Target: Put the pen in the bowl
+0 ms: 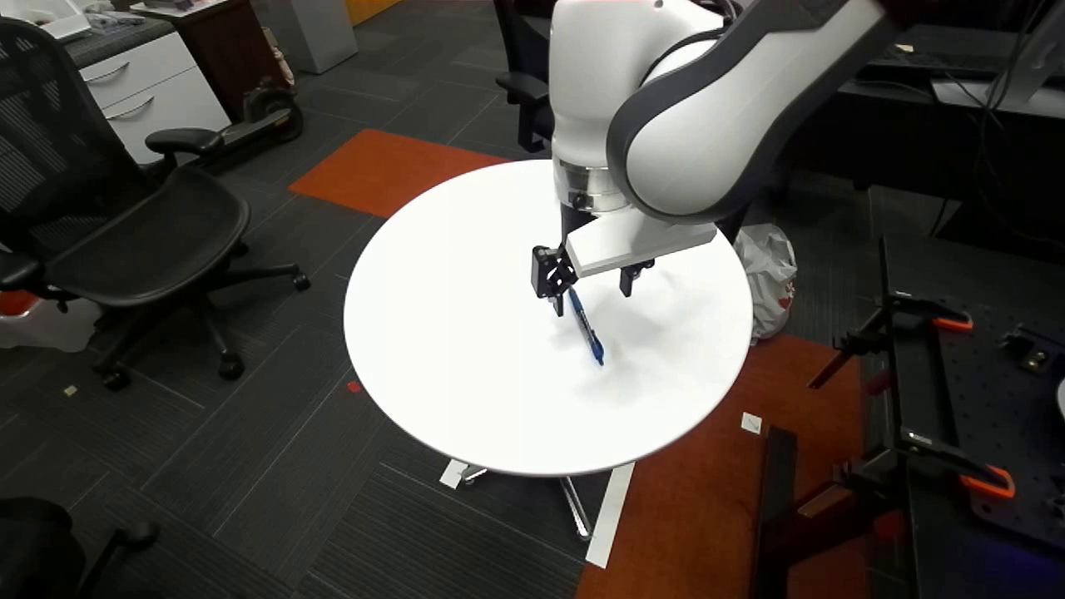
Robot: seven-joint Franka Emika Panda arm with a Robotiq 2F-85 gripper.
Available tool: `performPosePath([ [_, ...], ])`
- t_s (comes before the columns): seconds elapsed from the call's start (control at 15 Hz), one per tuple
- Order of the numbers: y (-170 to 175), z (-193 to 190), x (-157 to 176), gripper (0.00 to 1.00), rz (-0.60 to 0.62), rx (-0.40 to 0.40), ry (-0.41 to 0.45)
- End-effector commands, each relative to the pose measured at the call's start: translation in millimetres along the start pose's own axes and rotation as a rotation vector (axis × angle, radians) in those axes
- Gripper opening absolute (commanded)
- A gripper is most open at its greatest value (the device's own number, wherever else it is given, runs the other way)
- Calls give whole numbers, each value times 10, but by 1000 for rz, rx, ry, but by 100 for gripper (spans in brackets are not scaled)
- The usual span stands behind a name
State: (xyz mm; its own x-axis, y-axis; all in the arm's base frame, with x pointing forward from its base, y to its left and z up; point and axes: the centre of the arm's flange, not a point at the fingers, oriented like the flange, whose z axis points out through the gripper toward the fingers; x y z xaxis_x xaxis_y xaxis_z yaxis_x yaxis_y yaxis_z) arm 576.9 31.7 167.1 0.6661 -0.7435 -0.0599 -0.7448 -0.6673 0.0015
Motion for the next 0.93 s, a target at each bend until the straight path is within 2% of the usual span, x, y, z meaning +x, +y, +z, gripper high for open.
performPosePath([
  [0.0,-78,83,79,100,14,4,13],
  [0.87,-57,289,258,100,30,-28,7],
])
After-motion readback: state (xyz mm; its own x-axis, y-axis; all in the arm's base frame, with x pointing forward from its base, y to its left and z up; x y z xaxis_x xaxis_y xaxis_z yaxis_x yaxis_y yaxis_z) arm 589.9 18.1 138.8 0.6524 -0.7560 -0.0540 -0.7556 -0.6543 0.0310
